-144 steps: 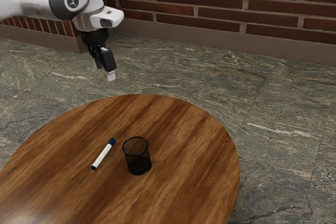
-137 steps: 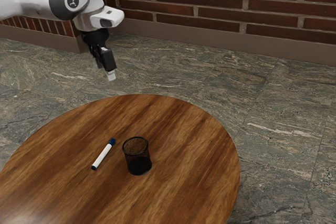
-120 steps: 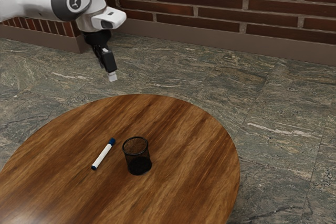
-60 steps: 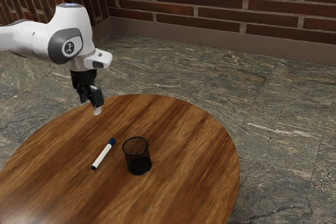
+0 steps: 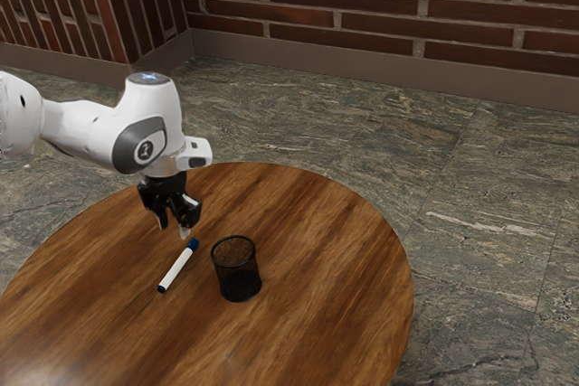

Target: Put the marker into the pen holder.

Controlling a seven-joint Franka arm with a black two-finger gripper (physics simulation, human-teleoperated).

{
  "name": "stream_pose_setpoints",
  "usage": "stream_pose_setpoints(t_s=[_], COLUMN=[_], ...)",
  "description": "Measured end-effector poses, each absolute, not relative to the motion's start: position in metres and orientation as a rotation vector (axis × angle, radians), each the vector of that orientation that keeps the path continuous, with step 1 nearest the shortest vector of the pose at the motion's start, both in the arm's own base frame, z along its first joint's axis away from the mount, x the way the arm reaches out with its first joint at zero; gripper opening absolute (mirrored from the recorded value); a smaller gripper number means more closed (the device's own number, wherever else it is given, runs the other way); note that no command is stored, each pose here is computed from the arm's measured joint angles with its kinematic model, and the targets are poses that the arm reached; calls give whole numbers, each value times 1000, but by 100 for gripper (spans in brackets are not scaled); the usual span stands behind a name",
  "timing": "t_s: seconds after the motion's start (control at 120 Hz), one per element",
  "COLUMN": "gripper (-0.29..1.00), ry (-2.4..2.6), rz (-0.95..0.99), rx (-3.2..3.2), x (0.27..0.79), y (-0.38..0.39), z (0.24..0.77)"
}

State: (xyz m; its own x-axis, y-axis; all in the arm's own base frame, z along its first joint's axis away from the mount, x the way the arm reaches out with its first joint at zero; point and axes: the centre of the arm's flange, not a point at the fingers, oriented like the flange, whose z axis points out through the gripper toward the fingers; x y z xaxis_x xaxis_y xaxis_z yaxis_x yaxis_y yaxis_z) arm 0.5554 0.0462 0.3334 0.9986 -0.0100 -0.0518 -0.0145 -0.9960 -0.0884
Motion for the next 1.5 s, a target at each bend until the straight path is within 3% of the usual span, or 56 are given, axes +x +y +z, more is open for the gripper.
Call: stream_pose_setpoints(t_s=[0.867,1.167,1.275,1.5], gripper=[22,3,-3,-7], ry=[-441,-480,-488,-445], rz=[139,147,99,-201], rx=[-3022,-3010,-3013,-3050], x=[582,582,584,567], y=[57,57,56,33], z=[252,247,267,411])
